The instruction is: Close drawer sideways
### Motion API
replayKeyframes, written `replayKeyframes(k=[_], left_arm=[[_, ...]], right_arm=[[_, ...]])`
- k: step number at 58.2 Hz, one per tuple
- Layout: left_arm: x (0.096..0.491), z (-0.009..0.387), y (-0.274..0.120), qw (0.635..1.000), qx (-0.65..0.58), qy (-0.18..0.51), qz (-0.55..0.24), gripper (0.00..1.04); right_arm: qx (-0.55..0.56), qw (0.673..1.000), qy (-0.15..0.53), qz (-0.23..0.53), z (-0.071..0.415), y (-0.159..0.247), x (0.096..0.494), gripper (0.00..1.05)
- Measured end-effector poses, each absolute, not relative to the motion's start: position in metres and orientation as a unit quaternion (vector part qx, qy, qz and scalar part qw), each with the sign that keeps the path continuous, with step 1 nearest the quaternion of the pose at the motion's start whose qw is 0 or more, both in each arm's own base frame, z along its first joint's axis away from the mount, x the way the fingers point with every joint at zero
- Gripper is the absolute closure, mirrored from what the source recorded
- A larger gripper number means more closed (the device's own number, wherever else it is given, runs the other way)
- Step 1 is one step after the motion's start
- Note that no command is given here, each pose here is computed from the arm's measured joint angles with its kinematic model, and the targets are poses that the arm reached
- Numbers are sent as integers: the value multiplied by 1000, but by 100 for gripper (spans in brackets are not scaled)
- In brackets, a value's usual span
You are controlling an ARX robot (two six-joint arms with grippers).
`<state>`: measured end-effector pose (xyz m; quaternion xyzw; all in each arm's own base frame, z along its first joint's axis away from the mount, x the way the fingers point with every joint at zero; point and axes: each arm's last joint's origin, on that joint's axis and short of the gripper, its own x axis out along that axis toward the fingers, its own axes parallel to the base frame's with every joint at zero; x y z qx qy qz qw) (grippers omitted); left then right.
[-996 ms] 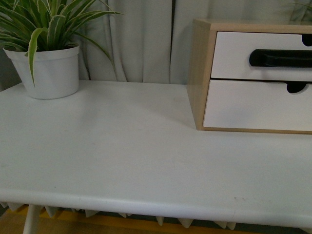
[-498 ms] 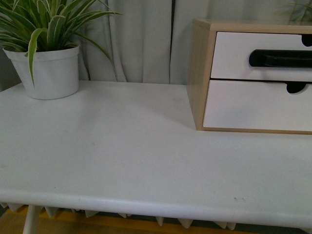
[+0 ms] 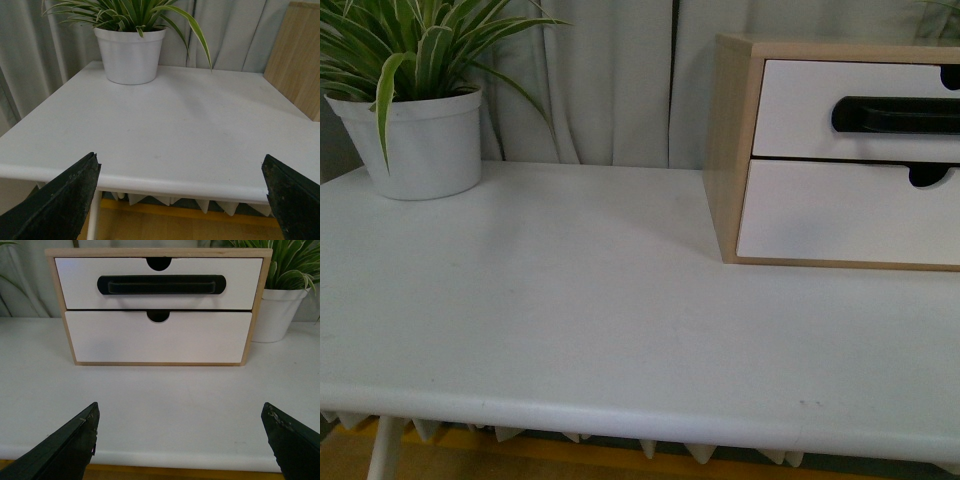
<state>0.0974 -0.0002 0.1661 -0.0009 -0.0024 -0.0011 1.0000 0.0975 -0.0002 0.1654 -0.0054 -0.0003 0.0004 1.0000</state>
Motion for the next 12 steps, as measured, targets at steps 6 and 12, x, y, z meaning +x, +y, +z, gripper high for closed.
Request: replayKeyframes(k=[6, 12], left_arm=[[97, 166, 0, 1000, -1, -2, -1, 6], [97, 166, 0, 1000, -1, -2, -1, 6]], right_arm=[[-5, 1000, 0, 0, 165, 0, 97, 9], [-5, 1000, 0, 0, 165, 0, 97, 9]])
